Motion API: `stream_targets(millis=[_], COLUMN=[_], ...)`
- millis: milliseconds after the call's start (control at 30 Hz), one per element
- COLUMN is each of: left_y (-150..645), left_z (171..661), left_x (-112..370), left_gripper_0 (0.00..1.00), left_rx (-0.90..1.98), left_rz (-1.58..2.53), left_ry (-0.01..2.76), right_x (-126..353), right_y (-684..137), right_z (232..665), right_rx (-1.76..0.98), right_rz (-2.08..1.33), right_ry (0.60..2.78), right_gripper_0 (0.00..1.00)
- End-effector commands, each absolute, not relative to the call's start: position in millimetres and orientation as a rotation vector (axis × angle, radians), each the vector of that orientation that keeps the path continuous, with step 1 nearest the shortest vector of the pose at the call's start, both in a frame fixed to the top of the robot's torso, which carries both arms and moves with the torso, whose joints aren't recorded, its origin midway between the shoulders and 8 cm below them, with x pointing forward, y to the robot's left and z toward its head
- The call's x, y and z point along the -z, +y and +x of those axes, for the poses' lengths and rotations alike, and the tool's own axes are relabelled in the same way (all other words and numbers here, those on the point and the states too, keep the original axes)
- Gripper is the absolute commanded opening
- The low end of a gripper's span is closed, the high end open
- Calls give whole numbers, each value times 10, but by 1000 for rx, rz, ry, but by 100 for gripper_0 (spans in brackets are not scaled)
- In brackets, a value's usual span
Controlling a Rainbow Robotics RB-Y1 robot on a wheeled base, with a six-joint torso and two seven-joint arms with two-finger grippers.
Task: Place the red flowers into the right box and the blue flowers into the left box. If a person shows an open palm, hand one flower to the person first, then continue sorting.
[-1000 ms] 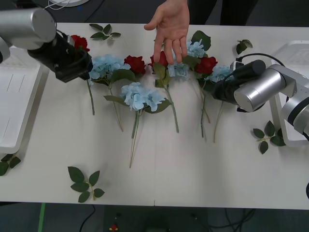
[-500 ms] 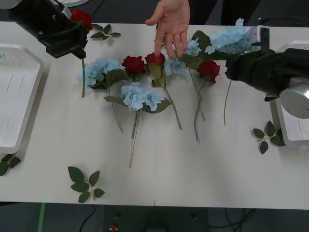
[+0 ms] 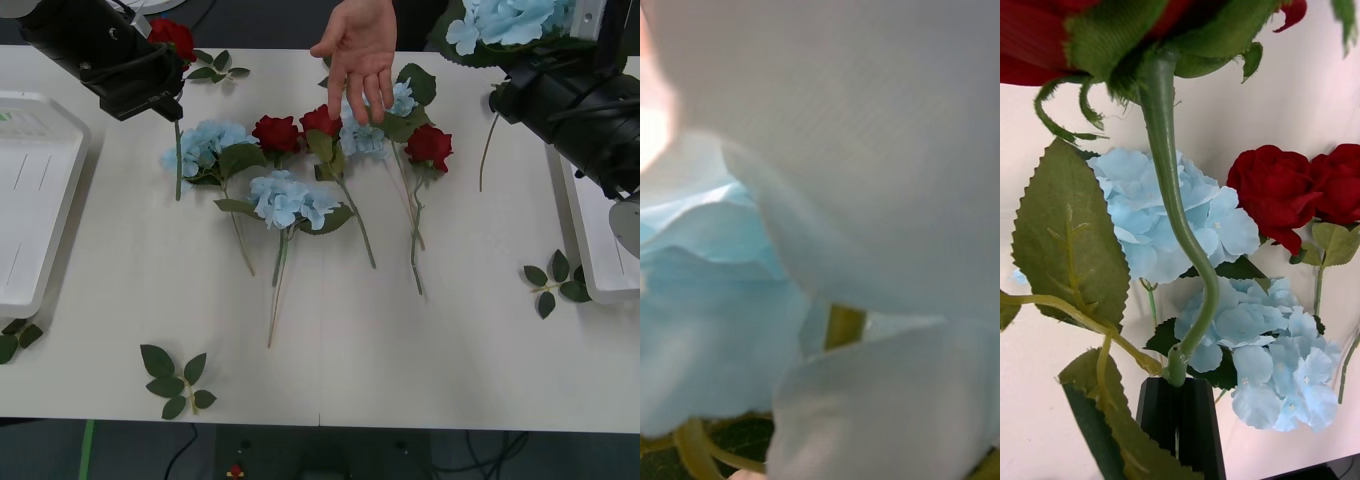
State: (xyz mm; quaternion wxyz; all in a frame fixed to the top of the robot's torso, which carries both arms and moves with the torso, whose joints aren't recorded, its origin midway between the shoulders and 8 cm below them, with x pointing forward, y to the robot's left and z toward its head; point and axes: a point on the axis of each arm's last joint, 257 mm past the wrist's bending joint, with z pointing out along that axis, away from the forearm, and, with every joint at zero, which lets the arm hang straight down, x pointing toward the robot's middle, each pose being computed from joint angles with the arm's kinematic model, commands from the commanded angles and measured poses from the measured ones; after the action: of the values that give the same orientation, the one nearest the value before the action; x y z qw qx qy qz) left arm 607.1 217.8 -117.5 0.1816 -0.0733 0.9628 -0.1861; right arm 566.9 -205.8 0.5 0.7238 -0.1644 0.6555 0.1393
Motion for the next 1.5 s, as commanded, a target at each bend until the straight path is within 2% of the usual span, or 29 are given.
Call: stream_targets(millis=[33,233,433,1033,1067,1100,1133,1500], left_y=[2260,2255,2255,2255,2255,2255,2255,2255], left_z=[6165,6168,6168,6168,6168,6168,6168,6168], left_x=[702,685,685,685,685,685,685,685], left_gripper_0=[0,0,0,0,0,0,0,0], left_rx=[558,564,564,564,564,564,564,564], left_rz=[-192,-191,-191,-191,-191,-191,-191,-191], left_ry=[2644,2640,2640,2640,2640,2640,2640,2640], right_x=[-637,-1049,-1241,-1251,-1250,-1253,-1247,-1234], right_y=[-1551,-1189,-971,-863,-866,-860,-854,-867], right_z=[5592,5577,5658,5754,5754,5751,5750,5753], right_rx=[-314,-316,-357,-370,-377,-379,-382,-387], right_rz=[-443,-473,-460,-455,-452,-451,-451,-447], right_ry=[1275,1167,1137,1143,1146,1144,1146,1150], right_gripper_0=[0,0,0,1,48,72,100,100])
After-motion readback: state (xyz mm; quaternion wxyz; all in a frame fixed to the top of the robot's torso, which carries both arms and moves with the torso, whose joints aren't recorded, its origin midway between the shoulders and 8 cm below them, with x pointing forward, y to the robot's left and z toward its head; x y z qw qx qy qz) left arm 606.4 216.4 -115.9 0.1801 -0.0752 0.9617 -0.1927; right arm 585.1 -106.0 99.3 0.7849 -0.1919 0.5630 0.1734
